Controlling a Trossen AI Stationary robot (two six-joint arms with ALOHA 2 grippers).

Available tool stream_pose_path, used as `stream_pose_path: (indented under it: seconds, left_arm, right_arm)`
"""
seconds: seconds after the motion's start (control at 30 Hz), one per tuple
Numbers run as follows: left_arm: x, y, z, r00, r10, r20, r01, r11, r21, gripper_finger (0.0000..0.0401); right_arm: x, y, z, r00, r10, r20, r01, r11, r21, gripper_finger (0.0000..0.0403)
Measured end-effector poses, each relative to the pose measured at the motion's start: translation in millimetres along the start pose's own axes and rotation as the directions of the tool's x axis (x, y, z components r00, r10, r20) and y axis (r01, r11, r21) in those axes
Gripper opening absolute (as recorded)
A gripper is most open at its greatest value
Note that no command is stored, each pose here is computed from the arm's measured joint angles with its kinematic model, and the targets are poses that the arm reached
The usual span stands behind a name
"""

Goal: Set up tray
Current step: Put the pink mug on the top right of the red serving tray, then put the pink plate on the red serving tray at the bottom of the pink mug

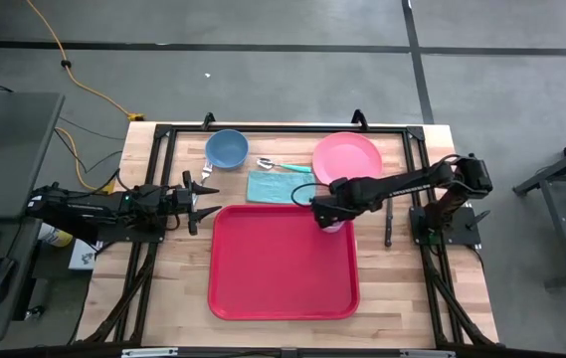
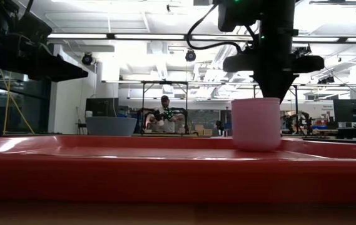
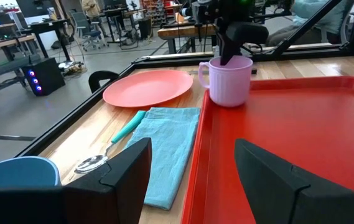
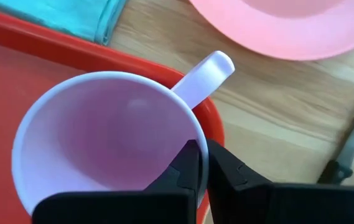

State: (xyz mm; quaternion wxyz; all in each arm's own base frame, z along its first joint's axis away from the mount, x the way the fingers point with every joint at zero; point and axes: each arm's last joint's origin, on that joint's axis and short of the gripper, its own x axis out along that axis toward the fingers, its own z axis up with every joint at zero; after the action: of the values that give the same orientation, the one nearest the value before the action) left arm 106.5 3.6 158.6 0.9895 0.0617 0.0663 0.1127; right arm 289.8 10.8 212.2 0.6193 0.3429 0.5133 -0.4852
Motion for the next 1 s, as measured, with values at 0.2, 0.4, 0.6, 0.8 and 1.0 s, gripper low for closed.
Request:
stream_pose_path:
  seconds: [0.2, 0.4, 0.6, 0.8, 1.0]
  left_arm:
    - [0.0, 0.0, 0.0, 1.0, 0.0, 0.0, 0.0, 1.0, 0.001, 0.0262]
    - [0.0, 0.0, 0.0, 1.0, 0.0, 0.0, 0.0, 1.0, 0.003, 0.0262]
    - [0.0, 0.0, 0.0, 1.0, -0.001, 0.0, 0.001, 1.0, 0.003, 0.0262]
    - [0.0, 0.0, 0.0, 1.0, -0.001, 0.0, 0.001, 1.0, 0.003, 0.0262]
    - [0.0, -0.1, 0.0, 1.0, -0.002, 0.0, 0.002, 1.0, 0.002, 0.0262]
  right_arm:
    - [-0.6, -4.8, -2.8, 0.998, -0.046, -0.03, 0.045, 0.999, -0.013, 0.0]
    - [-0.5, -2.5, -2.2, 0.999, -0.024, -0.021, 0.023, 1.0, -0.02, 0.0]
    - [-0.6, -0.6, -2.5, 1.0, -0.006, -0.018, 0.005, 0.998, -0.064, 0.0017]
    - [-3.8, -0.7, -1.7, 1.0, 0.022, -0.013, -0.023, 0.997, -0.08, 0.0079]
    - [-14.3, -7.0, -0.6, 0.999, 0.054, -0.009, -0.054, 0.996, -0.072, 0.0151]
